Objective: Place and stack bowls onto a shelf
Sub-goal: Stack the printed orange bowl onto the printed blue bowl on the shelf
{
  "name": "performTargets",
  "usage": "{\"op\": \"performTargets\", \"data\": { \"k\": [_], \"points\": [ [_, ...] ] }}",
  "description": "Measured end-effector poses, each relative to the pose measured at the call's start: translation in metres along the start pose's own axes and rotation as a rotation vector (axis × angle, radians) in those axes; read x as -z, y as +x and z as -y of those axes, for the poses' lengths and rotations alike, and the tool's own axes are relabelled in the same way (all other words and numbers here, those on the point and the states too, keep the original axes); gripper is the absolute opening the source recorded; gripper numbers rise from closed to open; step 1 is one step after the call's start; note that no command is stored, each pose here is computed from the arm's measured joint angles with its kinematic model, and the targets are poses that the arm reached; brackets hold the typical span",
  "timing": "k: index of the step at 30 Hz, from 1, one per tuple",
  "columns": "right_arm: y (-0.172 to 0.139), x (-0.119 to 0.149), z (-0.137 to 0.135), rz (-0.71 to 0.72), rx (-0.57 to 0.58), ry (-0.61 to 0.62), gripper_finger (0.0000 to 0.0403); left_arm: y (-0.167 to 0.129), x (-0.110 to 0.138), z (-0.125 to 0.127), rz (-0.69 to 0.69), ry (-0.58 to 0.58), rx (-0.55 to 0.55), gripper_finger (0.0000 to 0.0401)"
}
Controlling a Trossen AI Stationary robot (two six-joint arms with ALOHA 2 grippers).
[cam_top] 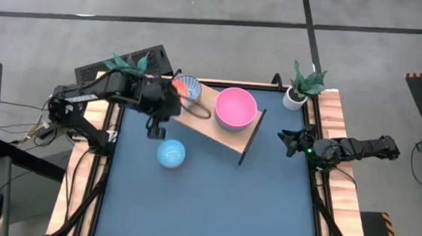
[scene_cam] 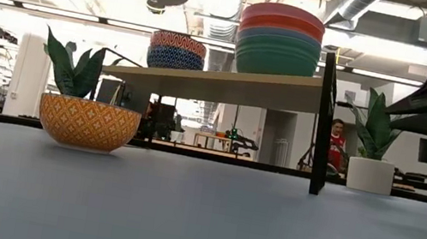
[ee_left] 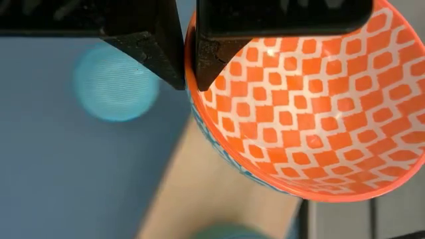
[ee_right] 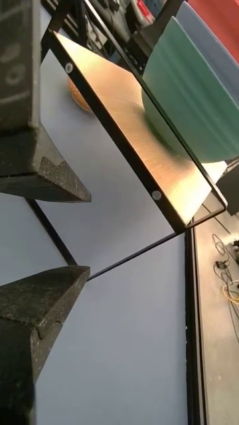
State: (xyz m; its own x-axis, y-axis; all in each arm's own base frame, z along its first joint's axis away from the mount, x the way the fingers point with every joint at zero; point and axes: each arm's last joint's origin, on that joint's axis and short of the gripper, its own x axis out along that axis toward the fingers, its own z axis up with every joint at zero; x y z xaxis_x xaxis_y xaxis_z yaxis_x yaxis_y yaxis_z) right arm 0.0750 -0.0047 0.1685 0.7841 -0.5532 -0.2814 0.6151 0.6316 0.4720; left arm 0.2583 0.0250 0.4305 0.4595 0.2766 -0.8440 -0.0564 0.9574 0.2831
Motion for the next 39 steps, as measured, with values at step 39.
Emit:
{"op": "performTargets", "data": {
  "k": [39],
  "points": [
    [0.0,0.0,0.0,0.002,0.002,0.01,0.0191,0.061,0.002,-0.075,-0.091,0.227,0.049,0.0]
  ]
}}
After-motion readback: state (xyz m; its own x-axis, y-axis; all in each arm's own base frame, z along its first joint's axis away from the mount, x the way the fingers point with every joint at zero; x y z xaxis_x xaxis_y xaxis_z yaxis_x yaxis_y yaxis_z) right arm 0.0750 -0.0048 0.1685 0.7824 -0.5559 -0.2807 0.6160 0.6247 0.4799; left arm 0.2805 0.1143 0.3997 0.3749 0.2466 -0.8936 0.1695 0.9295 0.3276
